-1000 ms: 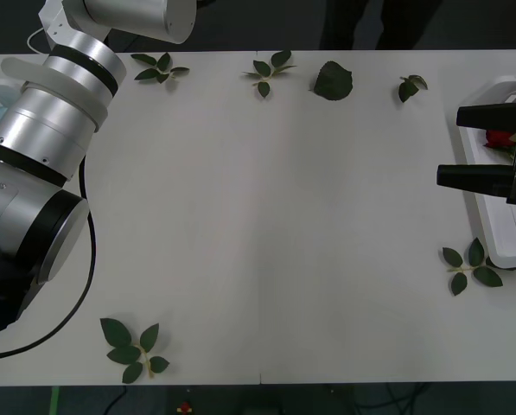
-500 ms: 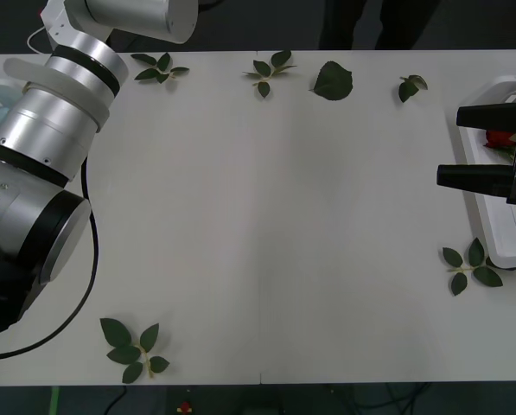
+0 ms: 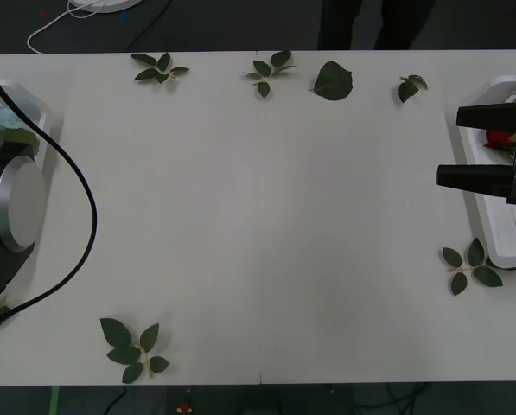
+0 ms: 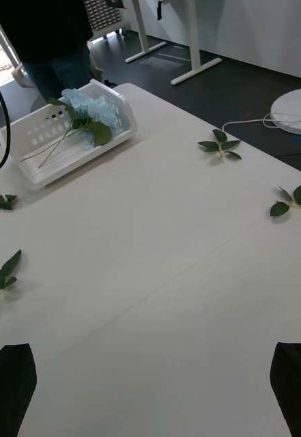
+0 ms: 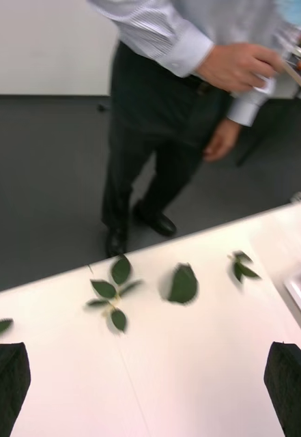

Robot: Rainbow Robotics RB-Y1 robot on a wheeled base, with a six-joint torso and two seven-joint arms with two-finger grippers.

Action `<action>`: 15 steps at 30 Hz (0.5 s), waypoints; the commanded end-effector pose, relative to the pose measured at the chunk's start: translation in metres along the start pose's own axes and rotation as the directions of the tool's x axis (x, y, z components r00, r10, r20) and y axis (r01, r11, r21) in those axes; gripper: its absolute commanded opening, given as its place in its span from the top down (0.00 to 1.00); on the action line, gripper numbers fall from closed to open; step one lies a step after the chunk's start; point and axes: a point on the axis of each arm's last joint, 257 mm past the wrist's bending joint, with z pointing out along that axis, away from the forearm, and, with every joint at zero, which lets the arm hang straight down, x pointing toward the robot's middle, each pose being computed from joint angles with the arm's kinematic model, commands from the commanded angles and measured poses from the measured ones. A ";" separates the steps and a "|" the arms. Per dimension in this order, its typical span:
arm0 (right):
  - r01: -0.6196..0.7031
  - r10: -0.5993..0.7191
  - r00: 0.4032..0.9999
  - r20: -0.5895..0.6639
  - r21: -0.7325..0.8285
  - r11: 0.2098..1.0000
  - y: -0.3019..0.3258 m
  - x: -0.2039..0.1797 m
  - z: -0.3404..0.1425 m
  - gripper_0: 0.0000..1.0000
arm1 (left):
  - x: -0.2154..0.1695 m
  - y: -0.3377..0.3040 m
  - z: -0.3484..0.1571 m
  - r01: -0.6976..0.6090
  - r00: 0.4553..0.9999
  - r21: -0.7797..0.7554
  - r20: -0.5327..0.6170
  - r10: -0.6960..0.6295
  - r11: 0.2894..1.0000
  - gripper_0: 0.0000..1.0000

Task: Place the red flowers into the right box and the blue flowers into the left box. If a person shows an open palm, hand one flower to the person first, then continue sorting.

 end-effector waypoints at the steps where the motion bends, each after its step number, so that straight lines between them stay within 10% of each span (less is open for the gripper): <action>1: 0.051 -0.050 0.998 0.036 -0.030 0.998 0.013 -0.016 0.006 0.00 | 0.002 -0.006 -0.070 -0.144 0.989 0.062 0.026 0.143 0.988 0.00; 15: 0.051 -0.050 0.998 0.036 -0.030 0.998 0.013 -0.016 0.006 0.00 | 0.118 0.005 -0.147 -0.322 0.942 0.375 0.041 0.332 0.869 0.00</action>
